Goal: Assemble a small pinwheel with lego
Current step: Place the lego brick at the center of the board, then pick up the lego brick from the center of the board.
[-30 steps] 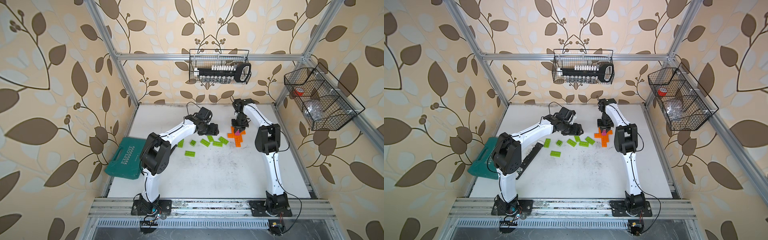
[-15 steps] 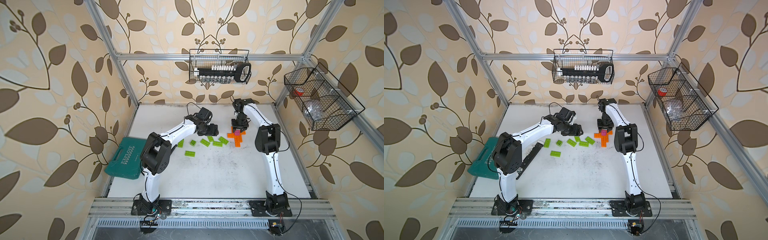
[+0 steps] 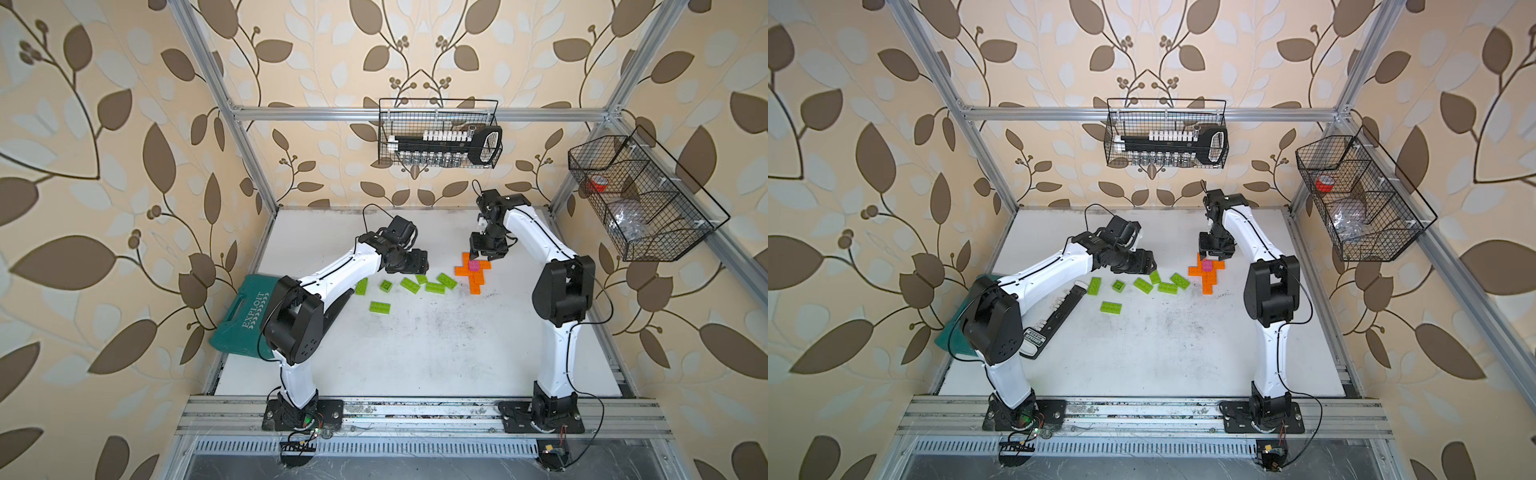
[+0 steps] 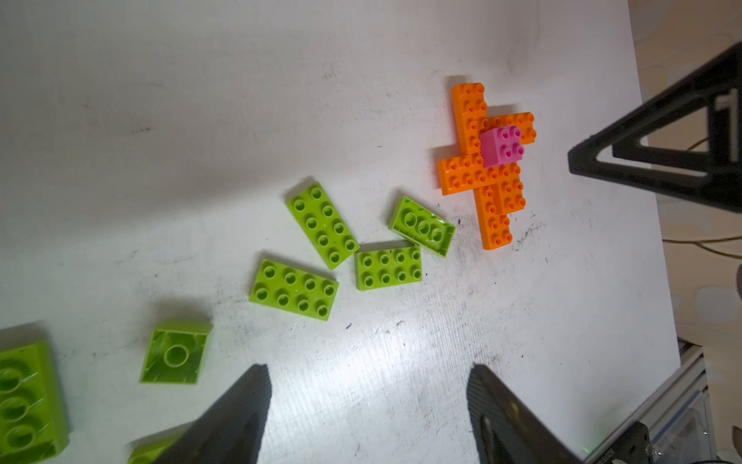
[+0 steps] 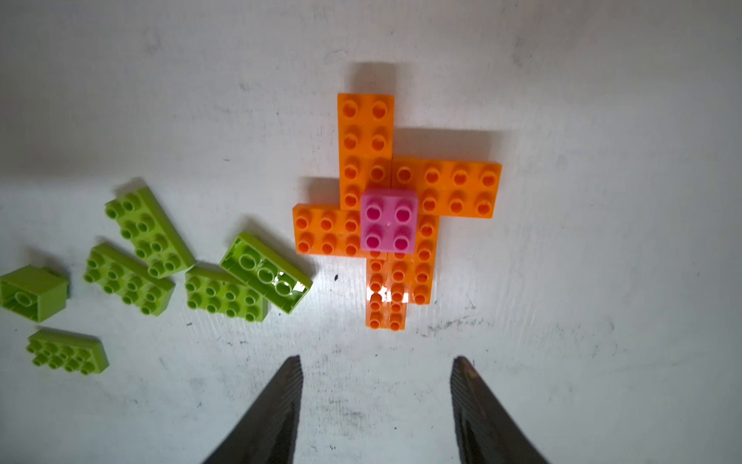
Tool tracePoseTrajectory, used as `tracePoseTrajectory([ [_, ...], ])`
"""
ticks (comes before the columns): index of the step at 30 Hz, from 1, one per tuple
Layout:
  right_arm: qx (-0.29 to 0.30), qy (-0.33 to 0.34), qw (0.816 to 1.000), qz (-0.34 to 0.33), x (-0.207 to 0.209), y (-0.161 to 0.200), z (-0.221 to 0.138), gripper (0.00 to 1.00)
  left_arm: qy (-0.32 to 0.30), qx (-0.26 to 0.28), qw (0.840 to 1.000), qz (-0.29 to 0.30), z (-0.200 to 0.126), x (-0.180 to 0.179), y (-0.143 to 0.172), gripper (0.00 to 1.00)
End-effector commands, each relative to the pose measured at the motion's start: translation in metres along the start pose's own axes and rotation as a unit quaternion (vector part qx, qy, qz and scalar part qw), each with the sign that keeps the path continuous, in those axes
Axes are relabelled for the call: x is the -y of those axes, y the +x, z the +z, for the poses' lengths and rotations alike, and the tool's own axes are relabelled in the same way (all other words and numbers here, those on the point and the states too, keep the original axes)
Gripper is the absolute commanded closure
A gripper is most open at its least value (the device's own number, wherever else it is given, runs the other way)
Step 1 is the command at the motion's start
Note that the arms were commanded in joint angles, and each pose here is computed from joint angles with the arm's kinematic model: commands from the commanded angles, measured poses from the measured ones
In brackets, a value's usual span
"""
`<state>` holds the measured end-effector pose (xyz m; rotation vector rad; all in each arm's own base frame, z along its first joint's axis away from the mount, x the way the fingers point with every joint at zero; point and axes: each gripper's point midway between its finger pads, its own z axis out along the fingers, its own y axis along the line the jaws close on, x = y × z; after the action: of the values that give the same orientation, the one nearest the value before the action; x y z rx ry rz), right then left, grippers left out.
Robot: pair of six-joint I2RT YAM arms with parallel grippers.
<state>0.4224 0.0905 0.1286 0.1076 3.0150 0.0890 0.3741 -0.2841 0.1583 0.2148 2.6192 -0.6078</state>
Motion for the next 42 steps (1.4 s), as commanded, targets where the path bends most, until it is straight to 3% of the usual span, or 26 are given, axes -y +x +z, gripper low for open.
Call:
tracePoseTrajectory([
  [1,0.026,-0.032,0.999,-0.031,-0.035,0.010,-0.002,0.43,-0.037,0.007,0.999,0.005,-0.018,-0.013,0.012,0.21],
  [11,0.044,-0.067,0.988,-0.133,-0.121,0.052,0.006,0.43,-0.134,-0.015,0.990,-0.046,-0.034,-0.074,0.067,0.23],
  [15,0.045,-0.068,0.986,-0.145,-0.136,0.064,0.010,0.44,-0.179,-0.038,0.981,-0.068,-0.039,-0.098,0.092,0.16],
  [22,0.060,-0.090,0.988,-0.108,-0.128,0.070,-0.009,0.44,-0.213,-0.078,0.972,-0.063,-0.027,-0.111,0.109,0.03],
  [32,0.097,-0.158,0.980,-0.079,-0.107,0.090,-0.046,0.44,-0.206,-0.107,0.972,-0.042,0.009,-0.108,0.110,0.09],
  [42,0.101,-0.139,0.982,-0.079,-0.083,0.110,-0.052,0.43,-0.212,-0.123,0.969,-0.031,0.037,-0.112,0.107,0.16],
])
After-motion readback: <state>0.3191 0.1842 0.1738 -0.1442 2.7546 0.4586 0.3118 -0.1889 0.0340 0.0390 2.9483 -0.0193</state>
